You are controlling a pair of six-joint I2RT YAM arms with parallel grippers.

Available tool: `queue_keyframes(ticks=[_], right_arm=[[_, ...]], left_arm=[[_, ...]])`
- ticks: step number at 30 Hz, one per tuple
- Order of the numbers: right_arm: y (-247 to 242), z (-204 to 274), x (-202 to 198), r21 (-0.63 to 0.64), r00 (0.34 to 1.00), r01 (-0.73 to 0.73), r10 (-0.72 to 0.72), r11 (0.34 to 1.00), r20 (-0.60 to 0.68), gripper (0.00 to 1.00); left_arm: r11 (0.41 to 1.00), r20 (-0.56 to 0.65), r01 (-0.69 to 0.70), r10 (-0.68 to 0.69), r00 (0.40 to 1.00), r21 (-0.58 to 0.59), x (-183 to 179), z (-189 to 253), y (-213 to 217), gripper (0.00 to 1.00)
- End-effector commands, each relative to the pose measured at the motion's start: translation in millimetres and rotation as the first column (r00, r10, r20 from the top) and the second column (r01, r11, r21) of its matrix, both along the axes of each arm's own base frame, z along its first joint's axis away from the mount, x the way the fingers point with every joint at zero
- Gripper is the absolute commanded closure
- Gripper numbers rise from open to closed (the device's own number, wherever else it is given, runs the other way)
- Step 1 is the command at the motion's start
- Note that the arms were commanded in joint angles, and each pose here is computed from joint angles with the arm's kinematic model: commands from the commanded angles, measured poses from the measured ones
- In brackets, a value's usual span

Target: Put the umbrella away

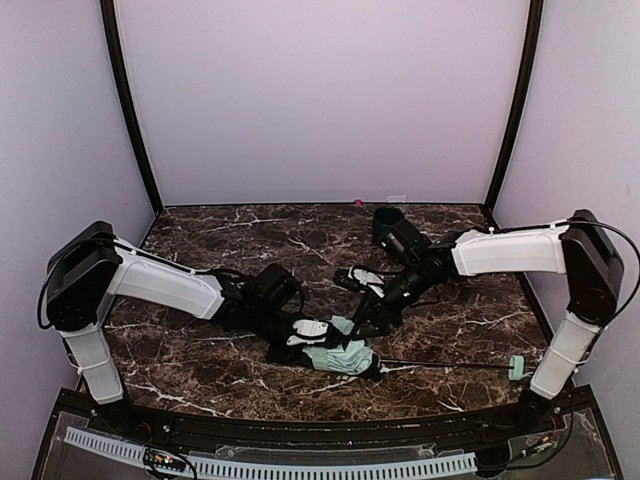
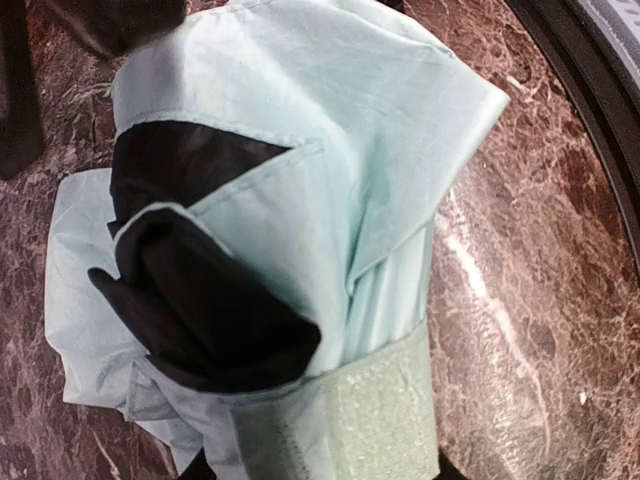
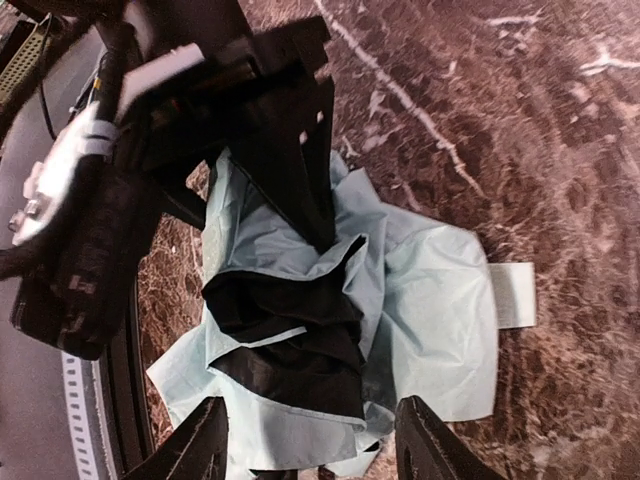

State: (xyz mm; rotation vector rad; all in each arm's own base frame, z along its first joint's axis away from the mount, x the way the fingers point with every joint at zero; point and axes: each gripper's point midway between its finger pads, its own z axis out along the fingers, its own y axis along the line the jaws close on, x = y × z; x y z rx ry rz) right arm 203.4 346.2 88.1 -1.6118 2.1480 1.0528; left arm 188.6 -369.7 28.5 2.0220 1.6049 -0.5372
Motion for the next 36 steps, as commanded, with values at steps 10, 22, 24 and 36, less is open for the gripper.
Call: queue_keyframes(ticks=[10, 22, 24, 36], right_arm=[[-23, 52, -29, 0.18, 0.748, -0.033, -0.095, 0.983, 0.657, 0.39], [7, 13, -27, -0.021, 0.53, -0.095, 0.068, 0.995, 0.845, 0.0], [8, 1, -27, -0.065, 0.522, -0.112, 0.115, 0.992, 0.845, 0.0], [11, -59, -1, -0.251, 0.551, -0.037, 0.23, 0.967, 0.803, 0.26]], left_arm=[[0.956, -0.372, -0.08, 0.186, 0.91, 0.282, -18, -45, 38, 0.77], [0.955, -0.407, -0.053, 0.174, 0.897, 0.291, -20, -42, 36, 0.77], [0.956, -0.415, -0.049, 0.171, 0.894, 0.288, -20, -41, 36, 0.76], [0.962, -0.437, -0.019, 0.141, 0.888, 0.272, -24, -39, 36, 0.76]])
